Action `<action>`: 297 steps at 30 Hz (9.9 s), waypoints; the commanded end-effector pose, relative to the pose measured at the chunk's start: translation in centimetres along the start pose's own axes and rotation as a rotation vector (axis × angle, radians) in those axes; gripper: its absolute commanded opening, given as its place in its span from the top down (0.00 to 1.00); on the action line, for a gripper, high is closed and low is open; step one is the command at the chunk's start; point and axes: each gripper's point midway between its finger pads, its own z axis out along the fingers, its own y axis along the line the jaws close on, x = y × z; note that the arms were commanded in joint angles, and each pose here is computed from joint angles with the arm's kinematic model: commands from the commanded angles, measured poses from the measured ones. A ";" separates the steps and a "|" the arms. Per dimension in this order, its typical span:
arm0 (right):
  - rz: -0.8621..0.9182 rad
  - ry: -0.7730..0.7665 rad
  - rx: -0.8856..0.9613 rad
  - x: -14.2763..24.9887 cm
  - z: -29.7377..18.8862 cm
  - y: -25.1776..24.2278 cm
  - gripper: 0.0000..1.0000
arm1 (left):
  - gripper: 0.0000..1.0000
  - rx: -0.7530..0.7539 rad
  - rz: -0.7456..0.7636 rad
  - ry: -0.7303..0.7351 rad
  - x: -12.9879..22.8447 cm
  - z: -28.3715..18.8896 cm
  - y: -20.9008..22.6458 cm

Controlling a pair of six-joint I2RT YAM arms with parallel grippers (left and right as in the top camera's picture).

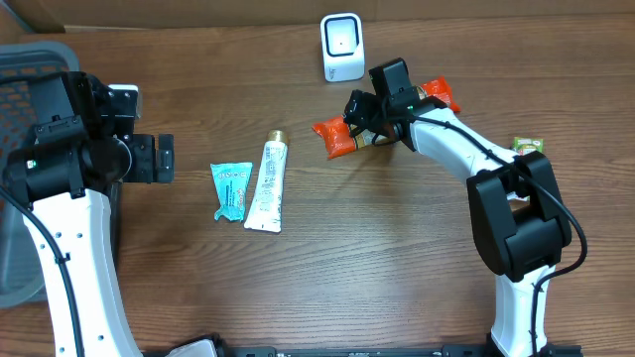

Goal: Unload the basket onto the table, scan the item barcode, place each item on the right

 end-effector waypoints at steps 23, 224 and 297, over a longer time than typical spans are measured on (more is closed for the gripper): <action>-0.025 0.469 0.098 3.9 -8.6 -11.8 0.17 | 0.00 0.003 0.012 -0.013 -0.2 -0.4 0.0; -0.264 0.468 -0.489 6.2 -14.4 -3.8 0.96 | 0.00 0.003 0.012 -0.013 -0.2 -0.4 0.0; -0.487 0.041 0.713 4.1 -14.9 -7.9 0.94 | 0.00 0.003 0.012 -0.013 -0.2 -0.4 0.0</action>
